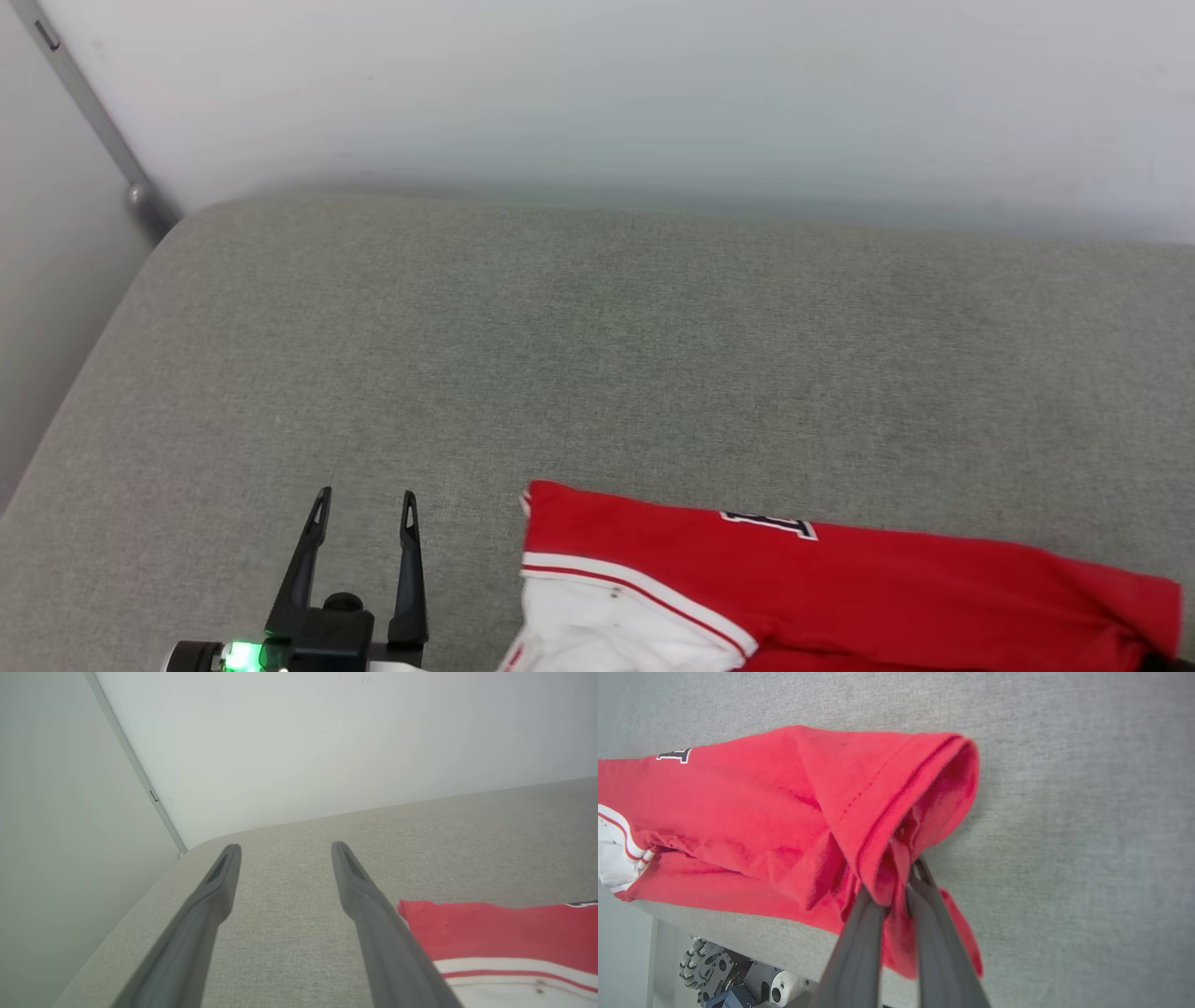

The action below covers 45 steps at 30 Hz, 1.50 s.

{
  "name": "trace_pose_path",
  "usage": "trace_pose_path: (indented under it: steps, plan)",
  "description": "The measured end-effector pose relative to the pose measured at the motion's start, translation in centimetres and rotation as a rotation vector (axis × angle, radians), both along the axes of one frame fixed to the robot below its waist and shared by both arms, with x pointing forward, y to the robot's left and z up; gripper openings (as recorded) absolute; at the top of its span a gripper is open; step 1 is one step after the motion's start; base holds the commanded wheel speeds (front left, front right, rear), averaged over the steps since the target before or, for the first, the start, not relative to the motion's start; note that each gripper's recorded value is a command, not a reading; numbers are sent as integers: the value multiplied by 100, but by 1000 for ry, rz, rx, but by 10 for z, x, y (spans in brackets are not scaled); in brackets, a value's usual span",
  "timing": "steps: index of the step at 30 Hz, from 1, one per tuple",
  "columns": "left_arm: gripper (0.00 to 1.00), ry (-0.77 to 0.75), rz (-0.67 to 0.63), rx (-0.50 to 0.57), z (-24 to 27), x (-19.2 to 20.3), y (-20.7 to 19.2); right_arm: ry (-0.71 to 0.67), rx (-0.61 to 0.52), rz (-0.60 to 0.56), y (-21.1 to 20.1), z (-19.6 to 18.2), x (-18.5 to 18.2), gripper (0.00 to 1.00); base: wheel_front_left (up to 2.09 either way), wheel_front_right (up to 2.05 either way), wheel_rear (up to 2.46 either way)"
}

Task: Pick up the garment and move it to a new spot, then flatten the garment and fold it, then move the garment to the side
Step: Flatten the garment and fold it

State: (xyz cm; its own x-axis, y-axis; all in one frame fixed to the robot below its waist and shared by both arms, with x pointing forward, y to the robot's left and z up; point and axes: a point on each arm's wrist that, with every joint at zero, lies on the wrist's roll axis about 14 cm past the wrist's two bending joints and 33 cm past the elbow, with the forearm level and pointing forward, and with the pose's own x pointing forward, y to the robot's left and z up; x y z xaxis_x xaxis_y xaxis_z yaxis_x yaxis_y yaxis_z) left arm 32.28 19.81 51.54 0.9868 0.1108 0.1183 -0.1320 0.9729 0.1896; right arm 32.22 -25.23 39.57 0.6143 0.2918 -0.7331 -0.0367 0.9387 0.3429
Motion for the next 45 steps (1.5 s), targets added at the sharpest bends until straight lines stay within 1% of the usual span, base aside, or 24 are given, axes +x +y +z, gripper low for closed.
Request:
trace_pose_path:
  steps: [4,9,11,14,16,20,21,22,25,32,38,40,42,45]
  plan:
    - [100,2,-19,-4,-1,0,-6,-16,-56,-67,-35,9,-2,0,0,0,0]
    - [100,7,-47,1,-3,2,-11,-3,-142,-146,-80,16,-11,0,0,0,0]
    - [100,15,-57,3,-5,2,-14,3,-169,-149,-89,19,-13,0,0,0,0]
    - [100,17,-64,3,-6,4,-16,-44,-175,-100,-77,31,-6,0,0,0,0]
    - [100,17,-65,3,-6,4,-16,-70,-177,-43,-62,37,-5,0,0,0,0]
    - [100,20,-72,5,-7,4,-17,-124,-122,106,-11,51,-4,0,0,0,0]
    - [100,20,-72,5,-7,4,-17,-124,-122,106,-11,51,-4,0,0,0,0]
    - [100,23,-72,4,-8,5,-17,-159,-88,185,18,62,-3,0,0,0,0]
    - [100,29,-74,3,-10,6,-18,-167,-15,310,66,69,-10,0,0,0,0]
    - [100,39,-67,-6,-13,13,-17,-201,55,573,154,81,-3,0,0,0,0]
    - [100,60,-50,-11,-19,18,-12,-200,84,755,217,76,7,0,0,0,0]
    - [100,60,-46,-13,-19,22,-12,-189,62,808,232,68,11,0,0,0,0]
    - [100,63,-44,-17,-20,25,-12,-184,54,834,244,61,18,0,0,0,0]
    - [100,67,-39,-21,-21,28,-11,-129,35,871,257,40,19,0,0,0,0]
